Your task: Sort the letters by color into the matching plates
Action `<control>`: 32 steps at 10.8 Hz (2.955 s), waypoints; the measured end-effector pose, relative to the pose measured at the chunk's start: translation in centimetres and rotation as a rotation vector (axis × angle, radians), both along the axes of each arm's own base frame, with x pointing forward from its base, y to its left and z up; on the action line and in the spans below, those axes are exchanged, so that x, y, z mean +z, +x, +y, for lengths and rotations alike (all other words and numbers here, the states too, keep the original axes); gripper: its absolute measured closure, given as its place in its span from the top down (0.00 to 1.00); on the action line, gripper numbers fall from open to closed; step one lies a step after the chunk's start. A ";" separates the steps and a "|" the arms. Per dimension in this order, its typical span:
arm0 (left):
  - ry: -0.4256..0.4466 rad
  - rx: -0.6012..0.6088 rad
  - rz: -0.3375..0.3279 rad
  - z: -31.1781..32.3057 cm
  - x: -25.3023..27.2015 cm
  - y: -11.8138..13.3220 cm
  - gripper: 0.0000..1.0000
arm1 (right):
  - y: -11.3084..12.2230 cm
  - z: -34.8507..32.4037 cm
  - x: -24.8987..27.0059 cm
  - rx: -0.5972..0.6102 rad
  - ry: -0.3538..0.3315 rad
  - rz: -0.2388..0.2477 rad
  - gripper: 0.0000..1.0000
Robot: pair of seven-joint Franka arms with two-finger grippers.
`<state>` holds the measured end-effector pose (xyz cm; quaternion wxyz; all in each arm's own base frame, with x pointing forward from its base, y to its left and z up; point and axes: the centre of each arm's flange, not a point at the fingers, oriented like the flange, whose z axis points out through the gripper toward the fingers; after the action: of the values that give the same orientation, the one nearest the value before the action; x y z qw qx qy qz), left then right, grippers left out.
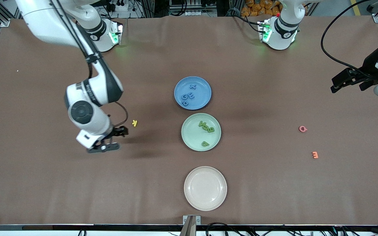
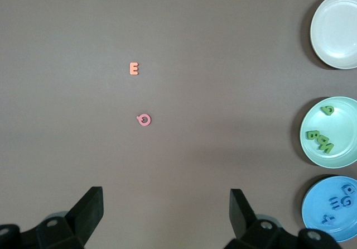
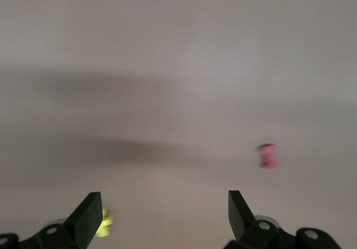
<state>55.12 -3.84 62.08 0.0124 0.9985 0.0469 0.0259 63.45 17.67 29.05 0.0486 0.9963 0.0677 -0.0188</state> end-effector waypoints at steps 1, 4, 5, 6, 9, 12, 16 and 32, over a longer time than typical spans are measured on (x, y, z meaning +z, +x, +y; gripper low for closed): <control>0.000 0.000 0.000 0.0 0.0 0.0 1.00 | 0.9 -3.1 0.3 -0.027 -0.013 -0.008 1.00; 0.008 0.001 -0.001 0.2 0.0 0.0 1.00 | 2.9 -11.4 1.6 -0.062 -0.048 -0.027 1.00; 0.010 0.001 -0.001 0.2 0.0 0.0 1.00 | 3.1 -13.8 2.0 -0.087 -0.054 -0.033 1.00; 0.011 0.001 -0.001 0.2 0.0 0.0 1.00 | 3.4 -15.9 2.9 -0.113 -0.060 -0.046 1.00; 0.011 0.001 0.000 0.3 0.0 0.0 1.00 | 3.1 -19.5 9.5 -0.139 -0.063 -0.089 1.00; 0.011 0.001 0.001 0.2 -0.1 0.0 1.00 | 0.5 -19.9 20.2 -0.164 -0.072 -0.032 1.00; 0.011 -0.001 0.002 0.2 -0.1 0.0 1.00 | -2.5 -19.4 28.5 -0.196 -0.081 0.077 1.00; 0.027 -0.007 0.003 0.1 -0.3 0.1 1.00 | -4.4 -20.2 32.5 -0.209 -0.066 -0.024 1.00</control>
<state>55.18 -3.74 61.82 -0.0010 0.9988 0.0432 0.0247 59.00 -2.50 61.59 0.0799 0.9960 -0.0379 -0.0141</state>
